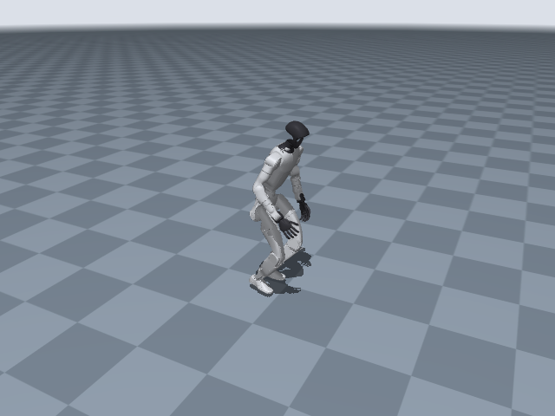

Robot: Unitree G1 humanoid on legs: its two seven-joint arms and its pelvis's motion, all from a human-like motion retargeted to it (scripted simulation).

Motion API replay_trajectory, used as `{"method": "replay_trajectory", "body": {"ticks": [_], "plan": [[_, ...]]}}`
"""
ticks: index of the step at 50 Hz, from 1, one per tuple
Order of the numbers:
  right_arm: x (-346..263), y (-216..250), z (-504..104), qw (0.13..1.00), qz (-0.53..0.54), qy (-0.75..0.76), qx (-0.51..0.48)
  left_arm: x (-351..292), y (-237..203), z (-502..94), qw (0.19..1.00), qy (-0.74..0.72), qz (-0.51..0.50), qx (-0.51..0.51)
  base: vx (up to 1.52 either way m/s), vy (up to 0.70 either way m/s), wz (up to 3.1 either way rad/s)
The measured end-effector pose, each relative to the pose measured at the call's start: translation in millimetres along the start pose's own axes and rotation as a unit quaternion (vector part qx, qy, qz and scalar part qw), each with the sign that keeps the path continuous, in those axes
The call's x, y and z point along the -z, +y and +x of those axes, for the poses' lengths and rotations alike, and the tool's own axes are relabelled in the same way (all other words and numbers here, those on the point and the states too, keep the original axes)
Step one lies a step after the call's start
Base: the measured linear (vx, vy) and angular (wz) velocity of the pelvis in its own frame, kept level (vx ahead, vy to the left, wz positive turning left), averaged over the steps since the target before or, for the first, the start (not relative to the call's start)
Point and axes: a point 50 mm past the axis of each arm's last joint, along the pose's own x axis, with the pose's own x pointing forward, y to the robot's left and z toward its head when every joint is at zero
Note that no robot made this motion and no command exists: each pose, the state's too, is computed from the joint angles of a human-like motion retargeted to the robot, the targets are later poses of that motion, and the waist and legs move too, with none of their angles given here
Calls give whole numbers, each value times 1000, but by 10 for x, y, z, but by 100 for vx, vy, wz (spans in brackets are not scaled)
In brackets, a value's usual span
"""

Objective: Run

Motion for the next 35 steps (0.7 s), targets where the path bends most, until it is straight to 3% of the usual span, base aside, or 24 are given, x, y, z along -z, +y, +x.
{"method": "replay_trajectory", "body": {"ticks": [7,12,19,26,35], "plan": [[-386,-191,178,997,23,-65,46,192,59,21,997,70,8,-29,-14,-2,-34],[-984,-490,49,962,139,-207,108,146,150,5,996,48,-54,-56,-4,0,-28],[-1545,-684,-443,886,243,-379,112,-632,44,-147,974,-174,-147,0,0,0,-3],[-1561,-716,-469,876,263,-385,123,-1587,20,-553,900,-406,-155,45,-6,2,-8],[-1525,-809,-481,864,251,-394,189,-718,-9,-271,963,-218,-156,6,-7,2,-10]]}}
